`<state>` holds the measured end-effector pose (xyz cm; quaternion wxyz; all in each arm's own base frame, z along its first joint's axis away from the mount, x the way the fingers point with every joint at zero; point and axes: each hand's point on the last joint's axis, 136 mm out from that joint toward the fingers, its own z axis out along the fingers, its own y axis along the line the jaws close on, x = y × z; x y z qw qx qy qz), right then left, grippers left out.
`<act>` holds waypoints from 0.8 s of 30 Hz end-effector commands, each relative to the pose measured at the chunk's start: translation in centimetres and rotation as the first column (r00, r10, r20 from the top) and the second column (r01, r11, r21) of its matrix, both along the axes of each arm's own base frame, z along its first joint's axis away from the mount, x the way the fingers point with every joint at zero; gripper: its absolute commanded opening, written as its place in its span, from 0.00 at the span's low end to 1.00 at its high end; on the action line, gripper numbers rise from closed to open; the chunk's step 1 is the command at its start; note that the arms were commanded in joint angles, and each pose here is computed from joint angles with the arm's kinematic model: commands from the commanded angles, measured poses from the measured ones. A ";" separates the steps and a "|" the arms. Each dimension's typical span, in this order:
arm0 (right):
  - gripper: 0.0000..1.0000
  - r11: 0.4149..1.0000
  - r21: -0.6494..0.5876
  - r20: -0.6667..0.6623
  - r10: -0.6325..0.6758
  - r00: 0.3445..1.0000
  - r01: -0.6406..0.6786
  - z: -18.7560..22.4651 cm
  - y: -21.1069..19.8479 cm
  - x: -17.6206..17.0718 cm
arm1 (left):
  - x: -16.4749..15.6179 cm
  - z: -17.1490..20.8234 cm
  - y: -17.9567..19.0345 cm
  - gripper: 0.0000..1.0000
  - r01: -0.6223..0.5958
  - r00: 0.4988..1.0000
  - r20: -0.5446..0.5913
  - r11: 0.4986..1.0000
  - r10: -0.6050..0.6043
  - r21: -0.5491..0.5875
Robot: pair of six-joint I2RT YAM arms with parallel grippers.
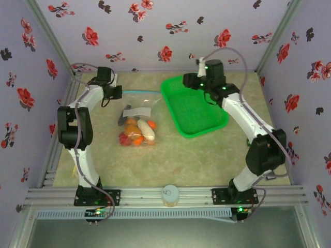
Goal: Place the food in the zip-top bag and seal the zipper
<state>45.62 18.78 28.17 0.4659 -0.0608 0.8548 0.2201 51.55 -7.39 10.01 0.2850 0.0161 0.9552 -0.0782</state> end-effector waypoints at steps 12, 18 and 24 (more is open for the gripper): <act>0.66 0.963 -0.069 -0.335 -0.269 0.903 0.261 -13.3 -12.0 -1.4 | 2.0 3.1 2.8 0.34 -0.147 0.976 0.113 0.947 0.185 -0.284; 0.67 0.964 -0.040 -0.333 -0.262 0.906 0.264 -13.4 -11.7 -0.9 | 1.0 8.5 6.6 0.34 -0.184 0.925 0.237 0.895 0.297 -0.405; 0.67 0.951 -0.070 -0.357 -0.305 0.883 0.301 -15.1 -12.6 -1.0 | -4.7 11.5 5.8 0.34 -0.141 0.900 0.324 0.897 0.293 -0.419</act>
